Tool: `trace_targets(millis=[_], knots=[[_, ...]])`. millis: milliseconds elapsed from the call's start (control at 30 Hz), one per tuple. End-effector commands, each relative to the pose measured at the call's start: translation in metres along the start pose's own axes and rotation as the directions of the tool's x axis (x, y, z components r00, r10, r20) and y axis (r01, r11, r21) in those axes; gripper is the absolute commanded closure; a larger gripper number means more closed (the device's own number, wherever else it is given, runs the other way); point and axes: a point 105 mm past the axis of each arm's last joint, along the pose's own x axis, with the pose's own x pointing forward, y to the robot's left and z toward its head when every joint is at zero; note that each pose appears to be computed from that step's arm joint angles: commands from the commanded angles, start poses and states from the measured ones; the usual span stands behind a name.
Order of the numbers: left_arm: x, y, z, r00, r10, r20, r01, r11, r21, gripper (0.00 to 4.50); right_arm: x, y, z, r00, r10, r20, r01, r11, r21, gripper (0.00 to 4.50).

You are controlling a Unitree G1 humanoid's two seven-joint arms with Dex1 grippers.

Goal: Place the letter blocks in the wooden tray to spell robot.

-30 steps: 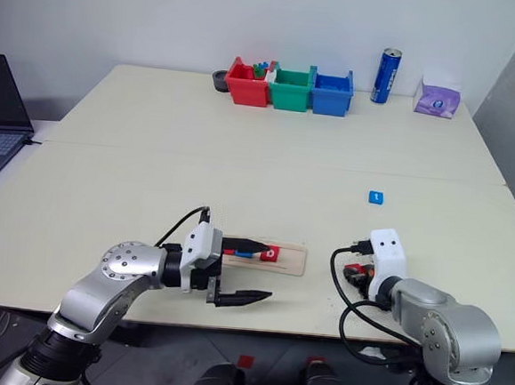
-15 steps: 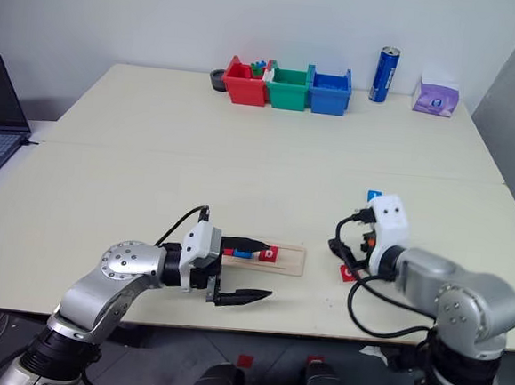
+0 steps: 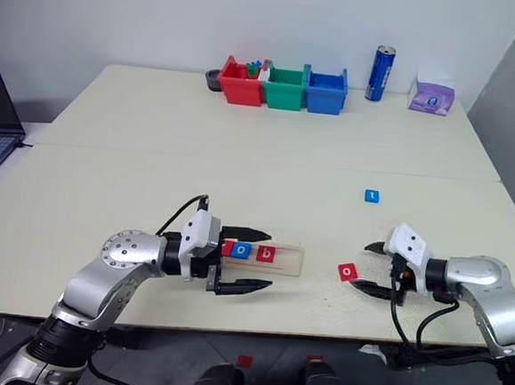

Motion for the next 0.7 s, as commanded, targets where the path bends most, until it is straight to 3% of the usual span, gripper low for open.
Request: trace_targets(millis=[33,367,533,633,700], knots=[[0.003,-0.003,0.004,1.000,-0.018,0.014,0.017,1.000,0.025,0.00,0.004,-0.006,0.001,0.999,0.050,0.005,-0.049,0.991,-0.126,0.01],[0.006,-0.012,0.002,0.999,-0.049,0.010,0.049,0.998,0.037,0.00,0.022,0.000,-0.012,0.982,0.187,-0.021,-0.189,0.972,-0.140,0.01],[0.003,-0.011,0.001,0.999,-0.039,0.004,0.039,0.999,0.036,0.00,0.023,-0.002,-0.012,0.981,0.193,-0.007,-0.192,0.975,-0.110,0.01],[0.003,-0.012,0.001,0.999,-0.039,0.003,0.039,0.999,0.035,0.00,0.025,-0.005,-0.011,0.983,0.184,0.006,-0.183,0.978,-0.103,0.56],[0.003,-0.012,0.001,0.999,-0.038,0.002,0.038,0.999,0.036,0.00,0.025,-0.005,-0.010,0.983,0.184,0.012,-0.182,0.978,-0.102,1.31]])
